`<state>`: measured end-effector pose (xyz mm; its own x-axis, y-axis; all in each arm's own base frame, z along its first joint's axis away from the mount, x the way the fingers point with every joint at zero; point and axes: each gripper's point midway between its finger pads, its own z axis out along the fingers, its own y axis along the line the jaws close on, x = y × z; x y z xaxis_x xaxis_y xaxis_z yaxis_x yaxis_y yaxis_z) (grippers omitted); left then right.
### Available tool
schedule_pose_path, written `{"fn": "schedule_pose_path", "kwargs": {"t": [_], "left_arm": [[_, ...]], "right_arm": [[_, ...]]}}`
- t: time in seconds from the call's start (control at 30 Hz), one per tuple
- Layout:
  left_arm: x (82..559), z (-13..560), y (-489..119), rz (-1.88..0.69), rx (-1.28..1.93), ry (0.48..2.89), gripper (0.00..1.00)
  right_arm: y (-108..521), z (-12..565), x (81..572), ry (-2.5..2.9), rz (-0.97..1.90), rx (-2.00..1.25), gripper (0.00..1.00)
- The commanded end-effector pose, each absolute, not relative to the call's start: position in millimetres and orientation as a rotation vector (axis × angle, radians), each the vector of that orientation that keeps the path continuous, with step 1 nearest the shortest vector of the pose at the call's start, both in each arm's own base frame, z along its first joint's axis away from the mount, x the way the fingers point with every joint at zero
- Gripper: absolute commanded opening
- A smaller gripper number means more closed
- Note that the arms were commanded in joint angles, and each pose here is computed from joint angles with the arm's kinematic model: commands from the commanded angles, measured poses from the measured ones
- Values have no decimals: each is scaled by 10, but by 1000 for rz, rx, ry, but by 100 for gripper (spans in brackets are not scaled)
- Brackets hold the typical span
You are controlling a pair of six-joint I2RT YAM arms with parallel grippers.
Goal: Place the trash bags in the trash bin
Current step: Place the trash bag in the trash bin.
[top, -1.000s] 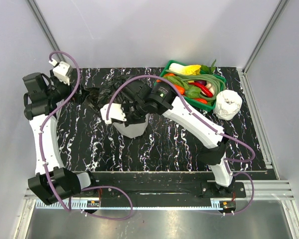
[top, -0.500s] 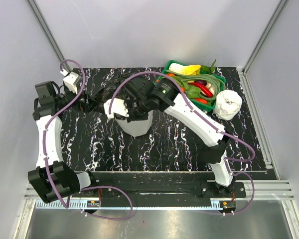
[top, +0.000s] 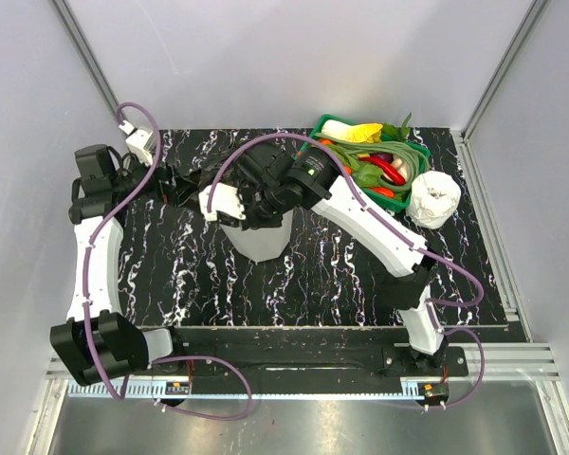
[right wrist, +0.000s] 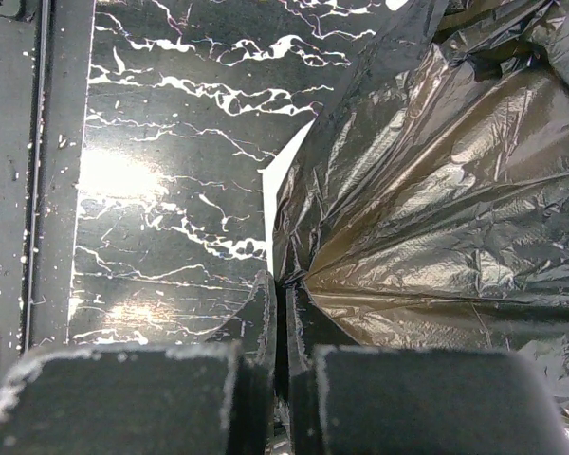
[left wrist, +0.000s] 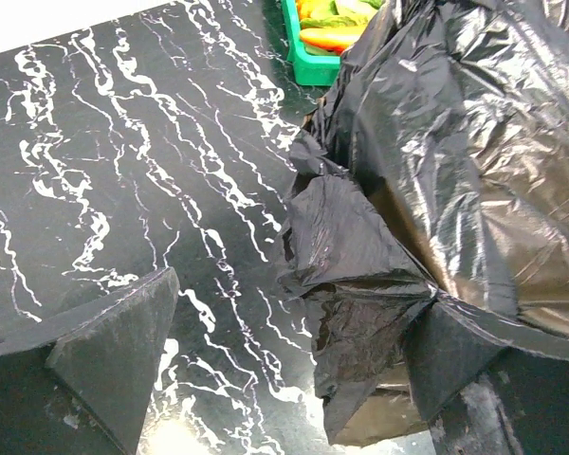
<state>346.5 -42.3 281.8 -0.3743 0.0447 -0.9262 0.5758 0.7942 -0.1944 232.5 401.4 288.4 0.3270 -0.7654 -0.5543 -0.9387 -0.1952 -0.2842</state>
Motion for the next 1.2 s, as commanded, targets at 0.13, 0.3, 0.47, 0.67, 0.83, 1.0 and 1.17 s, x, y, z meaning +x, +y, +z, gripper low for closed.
{"fn": "schedule_pose_path", "kwargs": {"t": [0.13, 0.3, 0.47, 0.67, 0.83, 1.0, 1.17], "left_arm": [[3438, 3390, -479, -567, 447, 1782, 99], [3378, 3540, -498, -584, 460, 1786, 99], [3269, 3463, -508, -590, 492, 1825, 99], [3190, 3184, -444, -540, 548, 1913, 99], [3052, 2993, -487, -577, 629, 1961, 99], [2863, 2988, -516, -570, 737, 1974, 99], [2680, 2982, -484, -537, 869, 2008, 99]], "right_arm": [[3989, 3049, 2393, 1449, 385, -1982, 0], [3934, 3079, 2476, 1462, 371, -1963, 0], [3883, 3125, 2560, 1478, 377, -1933, 0], [3867, 3158, 2583, 1480, 392, -1916, 0], [3862, 3152, 2598, 1486, 395, -1911, 0], [3830, 3135, 2613, 1495, 386, -1916, 0], [3803, 3128, 2660, 1506, 373, -1909, 0]]}}
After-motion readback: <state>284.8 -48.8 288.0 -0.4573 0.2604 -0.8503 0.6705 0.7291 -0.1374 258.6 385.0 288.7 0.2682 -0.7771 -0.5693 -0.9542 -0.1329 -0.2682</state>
